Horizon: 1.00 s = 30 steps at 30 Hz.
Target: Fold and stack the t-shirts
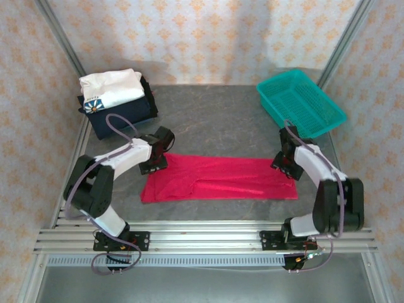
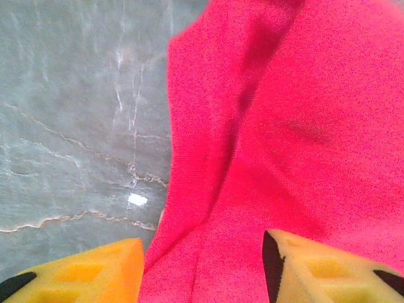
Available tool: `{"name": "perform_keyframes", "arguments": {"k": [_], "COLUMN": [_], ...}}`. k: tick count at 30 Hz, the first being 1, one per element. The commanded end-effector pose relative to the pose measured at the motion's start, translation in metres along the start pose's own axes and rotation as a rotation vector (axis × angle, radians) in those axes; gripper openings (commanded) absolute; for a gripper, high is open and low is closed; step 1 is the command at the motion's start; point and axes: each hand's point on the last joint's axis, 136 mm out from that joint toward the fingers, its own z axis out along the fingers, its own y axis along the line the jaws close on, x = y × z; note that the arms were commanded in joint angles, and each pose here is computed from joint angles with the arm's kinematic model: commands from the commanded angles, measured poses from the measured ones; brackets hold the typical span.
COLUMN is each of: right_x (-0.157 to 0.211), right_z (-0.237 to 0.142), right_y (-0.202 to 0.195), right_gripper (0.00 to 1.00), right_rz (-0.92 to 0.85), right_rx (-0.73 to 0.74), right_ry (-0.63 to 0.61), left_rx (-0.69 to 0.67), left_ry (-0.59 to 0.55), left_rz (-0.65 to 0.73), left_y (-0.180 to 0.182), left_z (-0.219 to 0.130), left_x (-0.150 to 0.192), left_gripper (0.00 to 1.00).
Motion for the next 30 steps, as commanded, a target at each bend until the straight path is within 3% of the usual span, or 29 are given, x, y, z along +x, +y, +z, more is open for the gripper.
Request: {"name": "perform_keyframes", "arguments": {"k": [1,4,7,9,11,13,21,30], "right_x": [0.008,0.018,0.029,0.035,0.038,0.038,0.056,0.089], "right_z": [-0.038,-0.053,-0.047,-0.034,-0.016,0.003,0.055,0.050], "right_y": [0.016,0.020,0.017,0.018,0.019,0.018,0.022,0.021], "right_gripper": [0.71,0.71,0.64,0.47,0.25,0.14,0.07,0.05], "right_rz": [-0.018,-0.041,-0.056,-0.055,-0.051,-0.049,-0.030,-0.011], "right_rx": [-0.160,-0.208,-0.180,-0.168,-0.143,-0.096,0.007,0.023], "right_ry": [0.001,0.035,0.101,0.133,0.144,0.143,0.221,0.284], "left_rx": [0.130,0.150,0.127,0.129,0.110,0.083,-0.091,-0.062], "left_ry": [-0.095,-0.095,-0.069,-0.026,0.006,0.048,0.133,0.102], "left_rz": [-0.022,-0.013,0.016,0.024,0.047,0.045,0.095,0.180], "left_y": [-0.012,-0.015,-0.018,-0.027,-0.036,-0.043,-0.056,-0.132], "left_z": [-0.063,-0.083,-0.077,-0.064,-0.045,-0.024,0.059,0.091], "left_x": [-0.026,-0.031,-0.027,-0.020,-0.012,-0.007,-0.011,-0.090], "left_gripper": [0.63,0.67,0.68,0.61,0.42,0.30,0.13,0.09]}}
